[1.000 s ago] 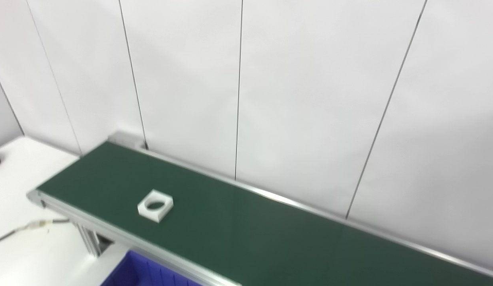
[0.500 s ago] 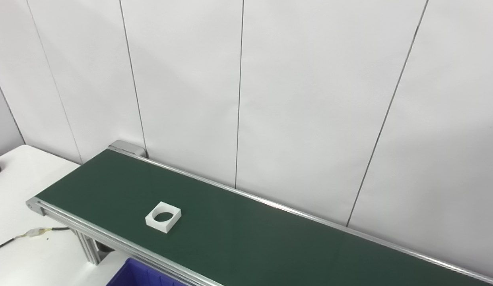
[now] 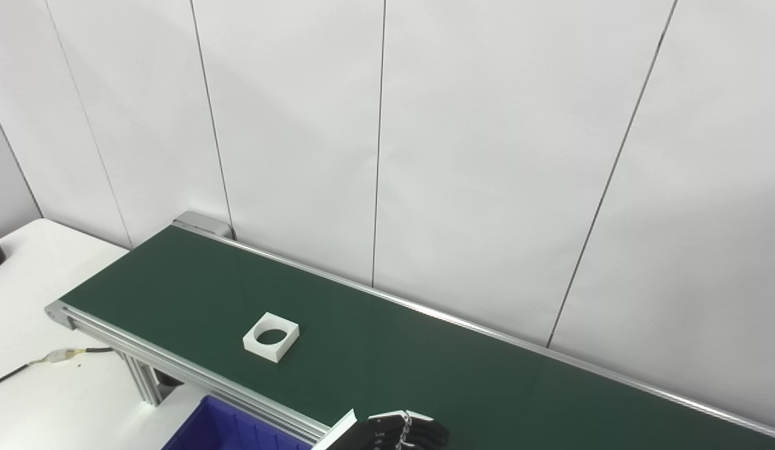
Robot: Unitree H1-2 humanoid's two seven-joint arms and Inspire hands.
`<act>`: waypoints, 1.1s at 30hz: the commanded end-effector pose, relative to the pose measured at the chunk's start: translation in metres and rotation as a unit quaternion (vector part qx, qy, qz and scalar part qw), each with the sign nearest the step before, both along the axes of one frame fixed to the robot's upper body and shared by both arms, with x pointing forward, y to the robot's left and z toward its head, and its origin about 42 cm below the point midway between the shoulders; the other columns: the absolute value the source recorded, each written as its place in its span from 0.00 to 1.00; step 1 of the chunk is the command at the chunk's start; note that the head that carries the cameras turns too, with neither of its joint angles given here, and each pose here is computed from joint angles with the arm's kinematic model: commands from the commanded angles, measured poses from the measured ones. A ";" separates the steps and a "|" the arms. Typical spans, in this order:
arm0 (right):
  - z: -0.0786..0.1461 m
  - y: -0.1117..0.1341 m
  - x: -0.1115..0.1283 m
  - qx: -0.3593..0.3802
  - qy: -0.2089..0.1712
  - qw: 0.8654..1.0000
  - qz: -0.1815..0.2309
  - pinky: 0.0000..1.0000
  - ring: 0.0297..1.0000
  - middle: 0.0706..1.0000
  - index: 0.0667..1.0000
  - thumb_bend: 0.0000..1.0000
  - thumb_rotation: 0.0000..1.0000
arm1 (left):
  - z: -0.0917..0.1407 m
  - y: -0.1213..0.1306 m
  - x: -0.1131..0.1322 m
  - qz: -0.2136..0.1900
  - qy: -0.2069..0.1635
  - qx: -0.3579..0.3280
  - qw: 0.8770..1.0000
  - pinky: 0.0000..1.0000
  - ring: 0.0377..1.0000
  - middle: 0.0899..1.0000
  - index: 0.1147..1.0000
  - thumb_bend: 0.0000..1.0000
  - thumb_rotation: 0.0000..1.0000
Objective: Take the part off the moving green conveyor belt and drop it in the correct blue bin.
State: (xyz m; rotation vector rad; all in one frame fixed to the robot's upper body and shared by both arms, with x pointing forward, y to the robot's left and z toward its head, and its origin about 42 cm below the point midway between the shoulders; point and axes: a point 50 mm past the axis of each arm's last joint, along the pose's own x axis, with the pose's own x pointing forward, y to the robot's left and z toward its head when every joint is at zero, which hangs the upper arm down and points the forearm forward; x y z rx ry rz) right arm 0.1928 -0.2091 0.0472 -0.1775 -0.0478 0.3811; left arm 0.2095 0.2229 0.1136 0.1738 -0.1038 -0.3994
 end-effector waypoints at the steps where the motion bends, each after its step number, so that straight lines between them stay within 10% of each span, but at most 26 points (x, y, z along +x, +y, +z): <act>1: 0.010 -0.001 0.004 0.003 -0.017 1.000 -0.001 0.64 0.74 0.80 0.89 0.71 0.70 | 0.022 0.005 0.009 0.004 -0.037 0.015 0.999 0.69 0.73 0.74 0.71 0.79 0.61; 33: 0.038 0.002 0.014 0.006 -0.034 0.999 0.004 0.66 0.73 0.79 0.88 0.62 0.60 | 0.119 0.054 0.096 0.021 -0.121 0.234 0.964 0.70 0.76 0.77 0.74 0.74 0.23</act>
